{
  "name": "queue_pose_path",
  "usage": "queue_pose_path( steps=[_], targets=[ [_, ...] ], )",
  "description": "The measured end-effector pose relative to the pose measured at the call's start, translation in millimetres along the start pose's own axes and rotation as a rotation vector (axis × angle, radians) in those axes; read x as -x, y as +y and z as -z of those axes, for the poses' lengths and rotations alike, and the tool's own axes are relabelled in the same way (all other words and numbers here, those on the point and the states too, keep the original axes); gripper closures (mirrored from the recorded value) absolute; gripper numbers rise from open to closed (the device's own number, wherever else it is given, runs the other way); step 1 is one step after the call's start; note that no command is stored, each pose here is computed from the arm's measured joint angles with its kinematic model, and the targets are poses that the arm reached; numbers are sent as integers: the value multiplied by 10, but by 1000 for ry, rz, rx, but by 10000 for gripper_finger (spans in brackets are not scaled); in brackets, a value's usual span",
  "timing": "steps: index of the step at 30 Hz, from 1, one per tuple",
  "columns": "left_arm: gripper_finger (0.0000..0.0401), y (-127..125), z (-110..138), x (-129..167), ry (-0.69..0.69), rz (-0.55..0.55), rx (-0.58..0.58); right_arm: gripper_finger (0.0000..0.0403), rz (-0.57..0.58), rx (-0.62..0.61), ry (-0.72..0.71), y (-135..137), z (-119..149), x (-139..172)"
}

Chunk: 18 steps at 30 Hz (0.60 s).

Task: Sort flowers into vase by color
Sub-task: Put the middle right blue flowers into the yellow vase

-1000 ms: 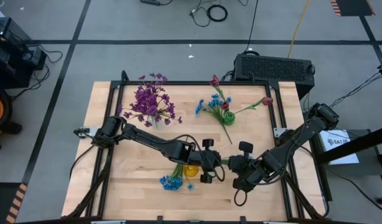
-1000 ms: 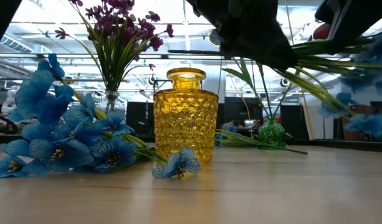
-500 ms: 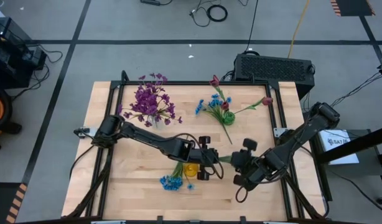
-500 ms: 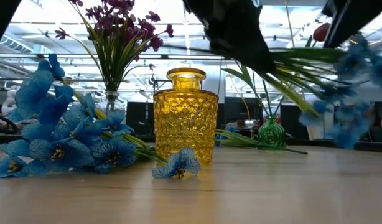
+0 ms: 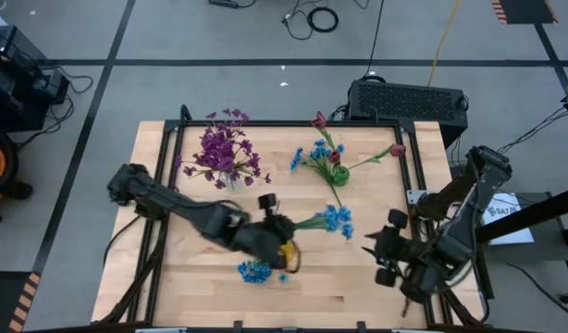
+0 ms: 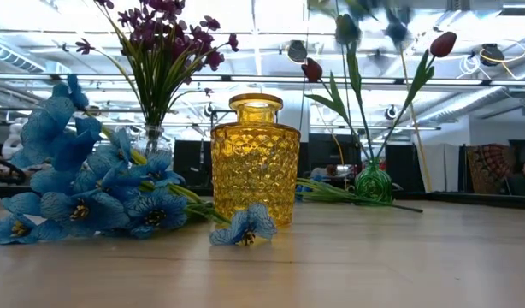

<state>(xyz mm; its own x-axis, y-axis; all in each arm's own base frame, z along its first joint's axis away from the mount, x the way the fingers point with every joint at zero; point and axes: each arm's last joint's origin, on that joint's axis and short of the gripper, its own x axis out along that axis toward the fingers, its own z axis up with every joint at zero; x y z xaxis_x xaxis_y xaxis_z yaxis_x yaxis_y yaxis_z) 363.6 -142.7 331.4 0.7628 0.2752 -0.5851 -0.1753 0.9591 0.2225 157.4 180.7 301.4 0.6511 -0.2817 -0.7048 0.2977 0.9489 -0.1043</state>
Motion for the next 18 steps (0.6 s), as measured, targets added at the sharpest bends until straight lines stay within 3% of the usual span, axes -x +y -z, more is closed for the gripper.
queue_pose_path(
  steps=[5,9,14,18],
  targets=[
    [381,-150,-216,489,-280,-91,44,267,37,22,-208,106,24,45],
    [381,-303,-418,702,-500,-83,19,267,108,57,-400,209,-62,-43],
    [381,-390,-585,730,-700,27,-9,267,122,58,-474,310,-297,-169],
    [381,-461,-655,645,-833,153,-31,267,41,181,-445,367,-463,-276]
  ],
)
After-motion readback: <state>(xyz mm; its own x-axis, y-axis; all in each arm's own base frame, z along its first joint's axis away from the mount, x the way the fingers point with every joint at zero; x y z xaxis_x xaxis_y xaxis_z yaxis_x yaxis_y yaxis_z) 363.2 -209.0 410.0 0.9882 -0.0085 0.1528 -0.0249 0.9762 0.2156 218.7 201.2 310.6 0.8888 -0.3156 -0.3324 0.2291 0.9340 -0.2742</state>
